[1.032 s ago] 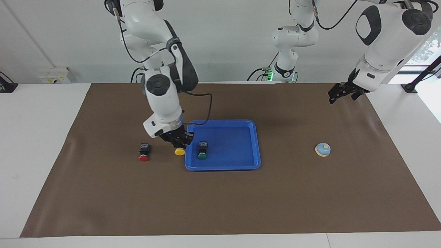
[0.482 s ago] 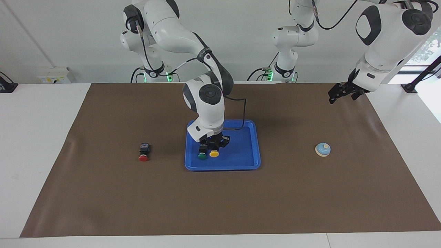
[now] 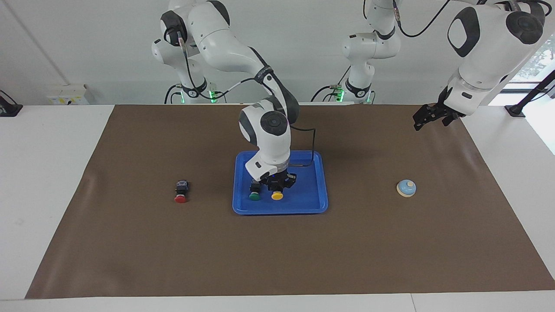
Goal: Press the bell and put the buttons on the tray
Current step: 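Carry the yellow button into the tray and open the right gripper, then reach the right gripper to the red button and grasp it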
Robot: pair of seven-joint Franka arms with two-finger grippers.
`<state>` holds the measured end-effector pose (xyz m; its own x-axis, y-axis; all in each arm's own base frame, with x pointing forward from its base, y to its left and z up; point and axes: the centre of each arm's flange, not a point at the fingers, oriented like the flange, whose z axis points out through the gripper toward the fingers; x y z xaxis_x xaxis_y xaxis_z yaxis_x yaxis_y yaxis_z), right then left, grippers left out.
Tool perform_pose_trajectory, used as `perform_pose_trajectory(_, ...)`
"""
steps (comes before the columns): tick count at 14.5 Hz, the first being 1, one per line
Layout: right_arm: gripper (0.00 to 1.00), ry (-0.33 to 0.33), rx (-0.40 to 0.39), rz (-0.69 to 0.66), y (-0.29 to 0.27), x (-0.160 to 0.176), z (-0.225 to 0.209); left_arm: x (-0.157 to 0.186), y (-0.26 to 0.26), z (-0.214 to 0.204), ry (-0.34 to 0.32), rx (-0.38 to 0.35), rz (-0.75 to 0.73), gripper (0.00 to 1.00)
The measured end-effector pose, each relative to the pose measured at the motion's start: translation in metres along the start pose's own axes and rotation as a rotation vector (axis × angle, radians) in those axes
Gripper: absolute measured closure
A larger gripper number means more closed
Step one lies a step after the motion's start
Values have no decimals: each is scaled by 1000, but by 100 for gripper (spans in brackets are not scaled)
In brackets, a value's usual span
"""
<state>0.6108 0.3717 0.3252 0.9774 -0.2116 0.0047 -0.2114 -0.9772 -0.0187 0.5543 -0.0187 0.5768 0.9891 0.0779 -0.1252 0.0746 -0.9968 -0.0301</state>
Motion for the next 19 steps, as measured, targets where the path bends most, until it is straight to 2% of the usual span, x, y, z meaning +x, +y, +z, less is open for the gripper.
perform_pose_trajectory(2, 28, 4, -4, -9, -4, -3, -1, 0, 0, 0, 0, 0, 0, 0)
perform_pose_trajectory(3, 13, 9, -6, -14, -5, -4, -2, 0, 0, 0, 0, 0, 0, 0)
perform_pose_trajectory(4, 4, 18, -7, -13, -4, -1, -5, 0, 0, 0, 0, 0, 0, 0)
perform_pose_trajectory(5, 0, 29, -7, -3, 2, 6, -11, 0, 0, 0, 0, 0, 0, 0)
perform_pose_trajectory(9, 0, 44, -6, 19, 68, 52, -56, 0, 0, 0, 0, 0, 0, 0)
perform_pose_trajectory(13, 0, 45, -10, 8, 179, 94, -87, 0, 0, 0, 0, 0, 0, 0)
perform_pose_trajectory(17, 0, -4, -29, -40, 288, 113, -76, 0, 0, 0, 0, 0, 0, 0)
perform_pose_trajectory(19, 0, -20, -33, -19, 319, 113, -63, 0, 0, 0, 0, 0, 0, 0)
